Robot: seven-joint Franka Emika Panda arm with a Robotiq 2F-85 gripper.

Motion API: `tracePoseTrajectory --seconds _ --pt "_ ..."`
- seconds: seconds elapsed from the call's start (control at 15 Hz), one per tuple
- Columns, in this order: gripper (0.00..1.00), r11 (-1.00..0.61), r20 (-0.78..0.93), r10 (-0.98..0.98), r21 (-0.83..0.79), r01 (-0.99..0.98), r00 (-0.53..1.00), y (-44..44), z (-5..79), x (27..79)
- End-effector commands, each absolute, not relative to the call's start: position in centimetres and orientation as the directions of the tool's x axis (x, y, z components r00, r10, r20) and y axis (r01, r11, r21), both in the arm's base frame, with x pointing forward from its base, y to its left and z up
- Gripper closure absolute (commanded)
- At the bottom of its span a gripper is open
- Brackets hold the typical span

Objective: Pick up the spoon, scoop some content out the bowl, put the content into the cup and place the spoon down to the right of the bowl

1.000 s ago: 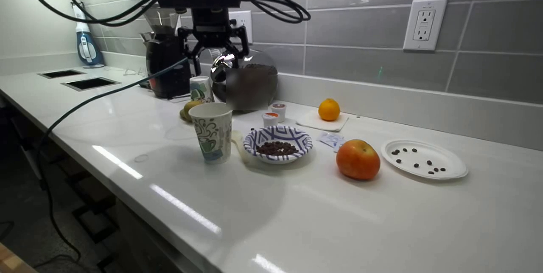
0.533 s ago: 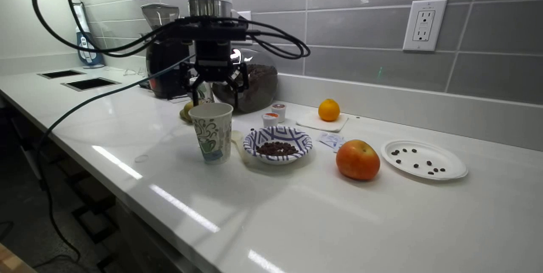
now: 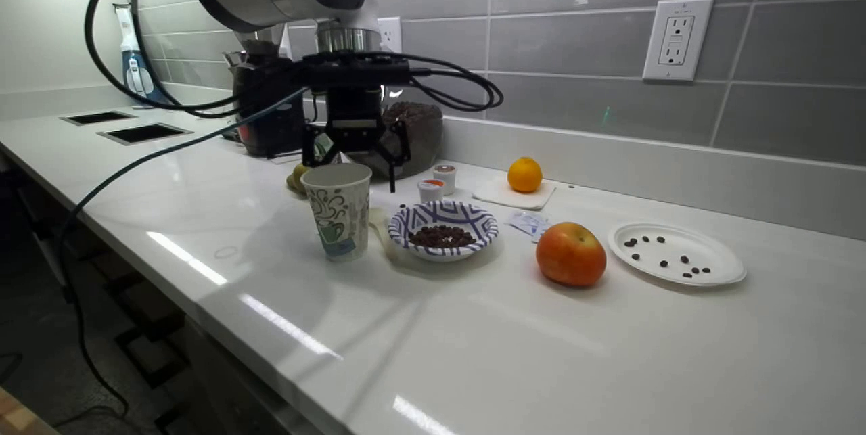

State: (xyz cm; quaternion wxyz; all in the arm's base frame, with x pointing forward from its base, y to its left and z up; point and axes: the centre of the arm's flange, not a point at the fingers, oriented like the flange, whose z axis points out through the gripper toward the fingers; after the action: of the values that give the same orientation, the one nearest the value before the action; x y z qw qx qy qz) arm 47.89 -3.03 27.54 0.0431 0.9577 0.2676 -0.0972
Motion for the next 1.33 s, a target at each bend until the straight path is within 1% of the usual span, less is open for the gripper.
tracePoseTrajectory --seconds 0.0,0.07,0.27,0.33,0.4,0.53,0.6,0.87,1.07,1.13,1.2,1.27 --pt "0.00 -0.851 -0.204 0.505 0.046 0.524 0.839 -3.1 26.5 49.4" --pt "0.00 -0.850 -0.195 0.508 0.048 0.525 0.839 -3.1 26.3 49.6" --pt "0.17 -0.847 -0.204 0.512 0.042 0.530 0.835 -2.8 25.4 50.1" --pt "0.21 -0.847 -0.202 0.513 0.038 0.530 0.834 -2.7 25.2 50.1" --pt "0.30 -0.845 -0.205 0.516 0.038 0.534 0.832 -2.6 24.9 50.2" --pt "0.35 -0.842 -0.214 0.519 0.035 0.538 0.827 -2.4 24.5 50.3" --pt "0.31 -0.841 -0.217 0.521 0.037 0.540 0.826 -2.4 24.3 50.4" --pt "0.31 -0.844 -0.219 0.515 0.039 0.534 0.829 -3.0 23.4 50.4" --pt "0.38 -0.848 -0.224 0.509 0.033 0.528 0.831 -3.4 22.9 50.3" --pt "0.40 -0.849 -0.228 0.507 0.033 0.527 0.831 -3.6 22.8 50.2" --pt "0.39 -0.850 -0.234 0.506 0.031 0.526 0.831 -3.6 22.7 50.1" --pt "0.43 -0.850 -0.234 0.506 0.028 0.526 0.830 -3.7 22.6 50.1"
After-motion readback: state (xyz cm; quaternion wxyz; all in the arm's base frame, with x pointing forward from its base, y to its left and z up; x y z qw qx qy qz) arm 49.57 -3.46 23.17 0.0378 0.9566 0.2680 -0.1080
